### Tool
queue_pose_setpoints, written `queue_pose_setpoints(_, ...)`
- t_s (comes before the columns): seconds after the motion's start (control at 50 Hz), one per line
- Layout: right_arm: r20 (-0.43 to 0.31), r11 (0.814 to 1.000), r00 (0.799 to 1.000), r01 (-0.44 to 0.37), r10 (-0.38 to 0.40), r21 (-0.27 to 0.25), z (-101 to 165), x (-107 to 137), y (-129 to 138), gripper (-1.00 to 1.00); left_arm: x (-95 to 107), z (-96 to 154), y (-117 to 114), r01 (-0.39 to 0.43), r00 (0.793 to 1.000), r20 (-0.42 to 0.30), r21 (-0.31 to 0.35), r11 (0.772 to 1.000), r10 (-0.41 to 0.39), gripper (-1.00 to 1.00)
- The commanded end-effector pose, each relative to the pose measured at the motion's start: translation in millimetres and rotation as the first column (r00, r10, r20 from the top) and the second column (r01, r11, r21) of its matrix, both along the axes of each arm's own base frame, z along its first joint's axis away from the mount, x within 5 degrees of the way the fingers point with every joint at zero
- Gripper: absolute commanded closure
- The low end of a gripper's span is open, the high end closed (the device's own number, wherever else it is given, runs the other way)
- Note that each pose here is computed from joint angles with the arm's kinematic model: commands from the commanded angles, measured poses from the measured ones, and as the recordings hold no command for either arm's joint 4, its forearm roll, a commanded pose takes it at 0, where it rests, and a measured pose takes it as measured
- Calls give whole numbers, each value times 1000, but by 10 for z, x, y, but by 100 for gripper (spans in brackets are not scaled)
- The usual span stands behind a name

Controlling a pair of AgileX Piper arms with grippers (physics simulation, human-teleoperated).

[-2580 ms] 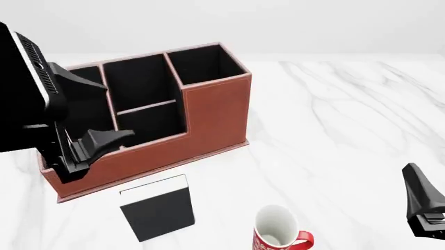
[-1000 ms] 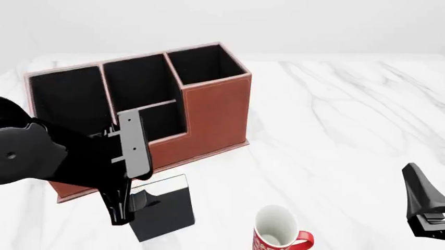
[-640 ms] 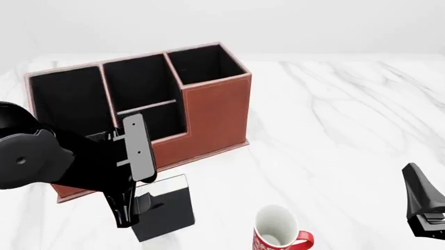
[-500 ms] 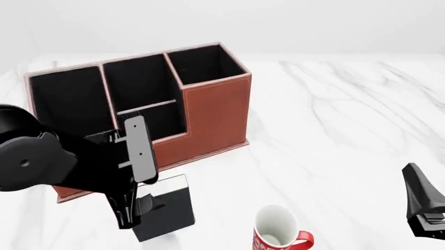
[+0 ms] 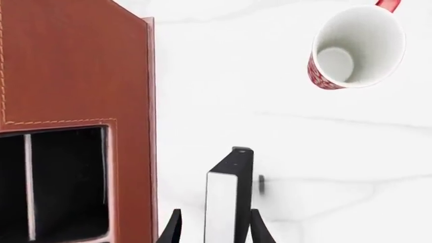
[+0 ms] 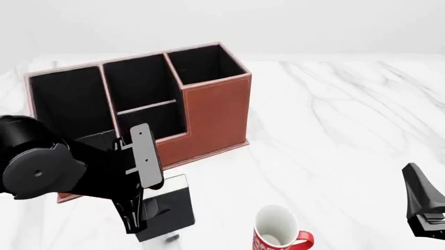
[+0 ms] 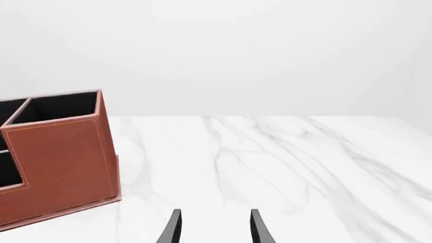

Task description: Pick up the book and place it in the front compartment of the caddy.

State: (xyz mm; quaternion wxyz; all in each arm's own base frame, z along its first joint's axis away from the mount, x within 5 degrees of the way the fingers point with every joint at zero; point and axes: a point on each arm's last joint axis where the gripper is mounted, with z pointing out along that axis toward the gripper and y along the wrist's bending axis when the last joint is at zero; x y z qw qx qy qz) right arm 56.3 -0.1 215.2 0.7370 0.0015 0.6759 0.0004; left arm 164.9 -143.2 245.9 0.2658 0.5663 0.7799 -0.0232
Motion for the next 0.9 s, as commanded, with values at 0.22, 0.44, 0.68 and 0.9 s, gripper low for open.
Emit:
queue_pose_setpoints(0.22, 0, 1000, 1000, 0, 0, -1, -4, 0, 0, -100, -123, 56, 70, -5, 1000, 12, -27, 1000, 6, -100)
queue_pose_setpoints(0.44, 0, 1000, 1000, 0, 0, -1, -4, 0, 0, -100, -115, 8, 65, -11, 1000, 8, -26, 1000, 11, -100)
queue_pose_setpoints(0.68, 0, 1000, 1000, 0, 0, -1, -4, 0, 0, -100, -152, 66, 59, 112, 991, 71, 13, 994, -112, 100)
queue_pose_setpoints(0.9, 0, 1000, 1000, 0, 0, -1, -4, 0, 0, -100, -40, 341, 313, 189, 956, 204, 117, 975, -210, 100)
